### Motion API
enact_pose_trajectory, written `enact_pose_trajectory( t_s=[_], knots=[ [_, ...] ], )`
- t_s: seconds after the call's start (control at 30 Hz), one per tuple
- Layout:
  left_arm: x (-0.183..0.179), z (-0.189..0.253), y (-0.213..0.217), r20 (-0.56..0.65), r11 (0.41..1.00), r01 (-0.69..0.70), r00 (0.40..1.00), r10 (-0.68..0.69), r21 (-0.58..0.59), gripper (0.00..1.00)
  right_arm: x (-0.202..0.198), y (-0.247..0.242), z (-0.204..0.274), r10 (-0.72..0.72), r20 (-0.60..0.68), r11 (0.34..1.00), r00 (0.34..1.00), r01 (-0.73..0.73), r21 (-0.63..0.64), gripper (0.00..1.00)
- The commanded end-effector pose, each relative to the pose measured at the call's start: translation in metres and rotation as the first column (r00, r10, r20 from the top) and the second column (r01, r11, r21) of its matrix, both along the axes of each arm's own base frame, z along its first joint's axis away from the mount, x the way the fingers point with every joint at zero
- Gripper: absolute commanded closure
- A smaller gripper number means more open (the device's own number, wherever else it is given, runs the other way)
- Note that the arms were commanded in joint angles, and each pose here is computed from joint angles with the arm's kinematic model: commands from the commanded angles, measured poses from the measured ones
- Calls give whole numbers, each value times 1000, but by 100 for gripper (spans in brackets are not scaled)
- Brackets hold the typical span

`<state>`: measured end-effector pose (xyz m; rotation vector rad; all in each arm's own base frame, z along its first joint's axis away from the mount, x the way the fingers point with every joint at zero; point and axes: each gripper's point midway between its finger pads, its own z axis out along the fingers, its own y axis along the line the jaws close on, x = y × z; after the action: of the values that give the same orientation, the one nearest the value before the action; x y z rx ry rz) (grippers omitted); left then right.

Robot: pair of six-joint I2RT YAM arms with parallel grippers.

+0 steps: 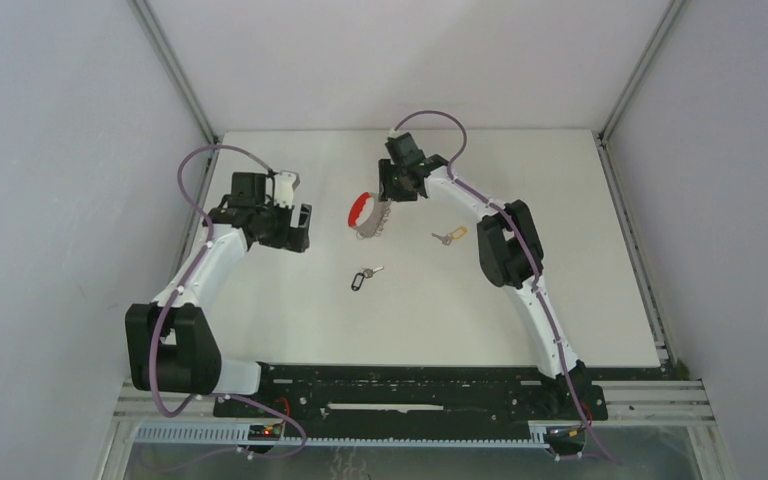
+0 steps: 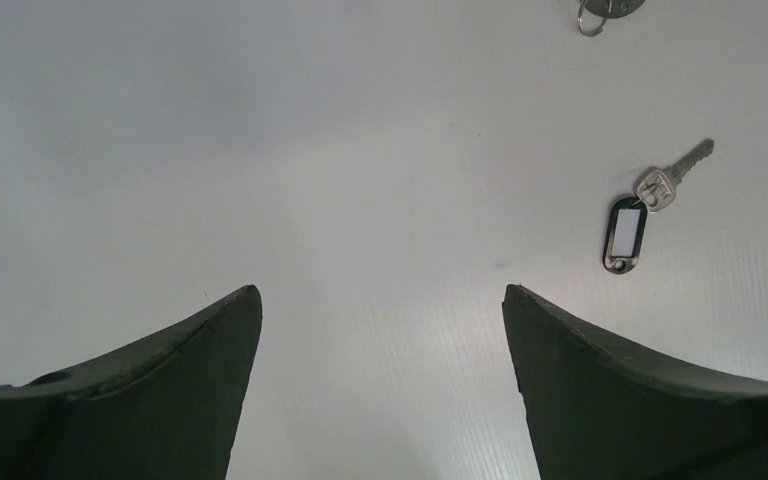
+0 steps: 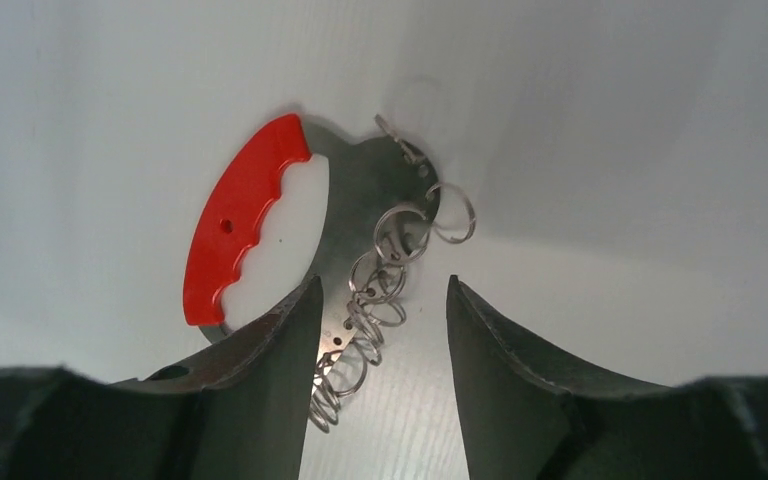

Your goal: Put the keys on the keyring

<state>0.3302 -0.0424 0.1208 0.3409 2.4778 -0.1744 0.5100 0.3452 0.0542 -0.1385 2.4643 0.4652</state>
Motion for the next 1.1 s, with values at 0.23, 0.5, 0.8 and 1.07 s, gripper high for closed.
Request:
enact_pose_trajectory(
  t_s=[0.23, 0.5, 0.8, 1.07],
  knots=[
    [15, 41, 1, 95, 1000, 11, 995, -11, 6, 7, -22, 12, -18, -9, -16, 997, 1000, 8, -82, 51],
    [11, 51, 2, 98, 1000, 6, 995, -7, 9, 8, -35, 11, -30, -10, -38, 992, 999, 6, -123, 85],
    [2, 56, -1, 87, 1000, 31, 996, -31, 2, 8, -74, -6, -13, -1, -13, 998, 1000, 0, -55, 100],
    [-5, 52, -12, 72, 998, 67, 995, -66, -16, 9, -141, -13, -19, 42, -55, 999, 998, -43, -8, 100]
  ],
)
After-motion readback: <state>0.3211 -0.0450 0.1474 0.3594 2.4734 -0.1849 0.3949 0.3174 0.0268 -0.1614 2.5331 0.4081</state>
